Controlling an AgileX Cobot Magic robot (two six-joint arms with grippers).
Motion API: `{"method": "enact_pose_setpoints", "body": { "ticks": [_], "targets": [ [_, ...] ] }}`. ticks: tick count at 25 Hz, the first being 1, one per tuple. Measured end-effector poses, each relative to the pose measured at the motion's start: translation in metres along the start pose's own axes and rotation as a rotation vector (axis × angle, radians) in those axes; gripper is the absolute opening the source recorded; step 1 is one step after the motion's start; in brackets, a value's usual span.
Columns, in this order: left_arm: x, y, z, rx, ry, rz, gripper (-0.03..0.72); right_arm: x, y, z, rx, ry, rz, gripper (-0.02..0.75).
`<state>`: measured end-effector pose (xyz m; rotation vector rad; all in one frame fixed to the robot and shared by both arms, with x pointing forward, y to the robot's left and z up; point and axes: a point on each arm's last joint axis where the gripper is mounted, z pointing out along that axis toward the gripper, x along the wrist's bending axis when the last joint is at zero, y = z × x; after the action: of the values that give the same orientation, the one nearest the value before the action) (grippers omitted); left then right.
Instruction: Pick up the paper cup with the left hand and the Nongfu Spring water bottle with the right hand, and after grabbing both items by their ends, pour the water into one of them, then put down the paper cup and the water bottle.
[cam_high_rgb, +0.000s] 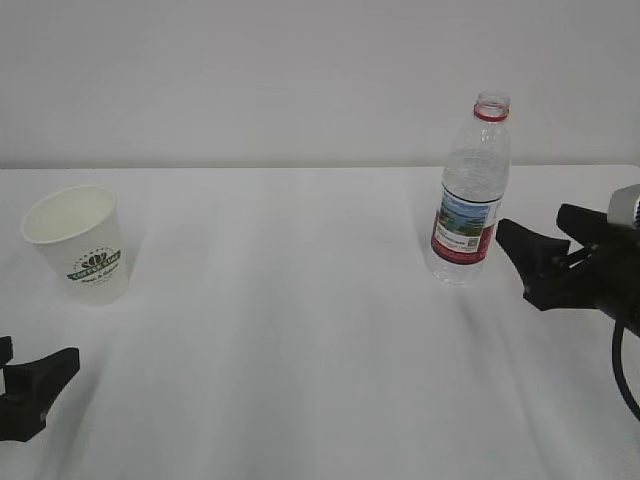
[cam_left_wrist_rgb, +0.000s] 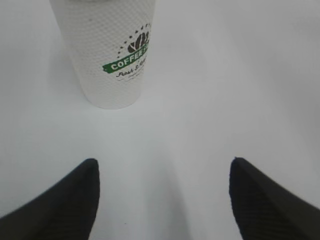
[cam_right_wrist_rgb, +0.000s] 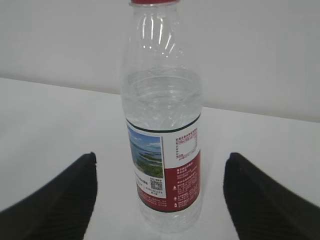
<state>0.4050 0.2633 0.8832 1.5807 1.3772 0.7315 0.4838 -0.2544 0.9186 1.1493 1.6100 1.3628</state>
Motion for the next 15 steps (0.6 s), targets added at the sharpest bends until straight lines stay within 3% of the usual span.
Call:
{"method": "enact_pose_setpoints", "body": {
  "ticks": [8, 15],
  "targets": [
    [0.0, 0.0, 0.0, 0.0, 0.0, 0.0, 0.587, 0.004, -0.008, 0.012, 0.028, 0.077, -0.077, 0.608],
    [0.0, 0.0, 0.0, 0.0, 0.0, 0.0, 0.587, 0.001, -0.012, 0.022, 0.036, 0.082, -0.082, 0.655]
  ]
}}
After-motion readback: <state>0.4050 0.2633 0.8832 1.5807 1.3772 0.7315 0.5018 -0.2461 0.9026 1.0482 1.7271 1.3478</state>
